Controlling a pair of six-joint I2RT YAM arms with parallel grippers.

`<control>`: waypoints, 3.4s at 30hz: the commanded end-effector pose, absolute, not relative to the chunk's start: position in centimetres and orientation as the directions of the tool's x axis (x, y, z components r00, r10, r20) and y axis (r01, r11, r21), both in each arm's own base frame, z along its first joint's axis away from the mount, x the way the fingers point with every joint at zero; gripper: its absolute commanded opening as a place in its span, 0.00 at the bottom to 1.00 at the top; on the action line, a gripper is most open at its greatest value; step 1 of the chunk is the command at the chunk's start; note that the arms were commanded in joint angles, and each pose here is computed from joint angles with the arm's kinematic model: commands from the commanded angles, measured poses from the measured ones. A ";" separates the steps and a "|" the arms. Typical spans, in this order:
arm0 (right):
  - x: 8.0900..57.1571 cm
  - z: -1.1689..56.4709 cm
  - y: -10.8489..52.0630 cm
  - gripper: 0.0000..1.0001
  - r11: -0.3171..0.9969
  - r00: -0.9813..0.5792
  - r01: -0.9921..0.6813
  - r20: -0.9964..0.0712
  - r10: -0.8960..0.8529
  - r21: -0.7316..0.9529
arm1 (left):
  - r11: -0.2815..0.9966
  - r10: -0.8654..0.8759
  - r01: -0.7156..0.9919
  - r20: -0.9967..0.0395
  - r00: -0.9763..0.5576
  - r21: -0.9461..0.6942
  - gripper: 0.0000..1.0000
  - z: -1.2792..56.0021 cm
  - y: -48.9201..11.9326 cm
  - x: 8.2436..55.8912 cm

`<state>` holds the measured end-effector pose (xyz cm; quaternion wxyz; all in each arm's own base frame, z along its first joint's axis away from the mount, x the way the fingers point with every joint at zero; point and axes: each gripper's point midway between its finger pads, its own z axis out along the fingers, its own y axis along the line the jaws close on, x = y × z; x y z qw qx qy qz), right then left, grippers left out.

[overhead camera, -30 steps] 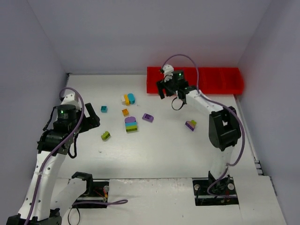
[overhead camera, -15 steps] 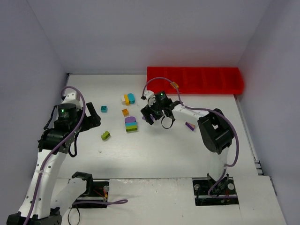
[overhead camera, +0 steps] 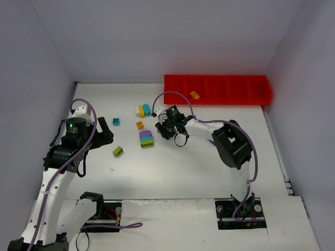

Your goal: Sort the legos into containers by color

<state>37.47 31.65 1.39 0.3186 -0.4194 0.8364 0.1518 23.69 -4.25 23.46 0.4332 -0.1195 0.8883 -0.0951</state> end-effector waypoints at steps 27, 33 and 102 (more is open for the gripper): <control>62.2 14.8 3.4 0.22 0.992 -0.446 -0.028 -0.887 -0.122 -0.122 | 0.966 -0.254 -0.109 -0.778 -0.575 -0.234 0.83 23.2 -3.9 24.6; 63.5 14.3 3.4 0.45 0.990 -0.443 -0.045 -0.886 -0.140 -0.134 | 0.972 -0.229 -0.100 -0.771 -0.594 -0.211 0.83 22.3 -3.9 24.7; 35.2 23.0 19.2 0.54 0.836 -0.433 -0.471 -0.899 0.057 0.280 | 0.973 0.141 0.221 -0.582 -0.801 -0.068 0.00 11.6 -10.2 33.2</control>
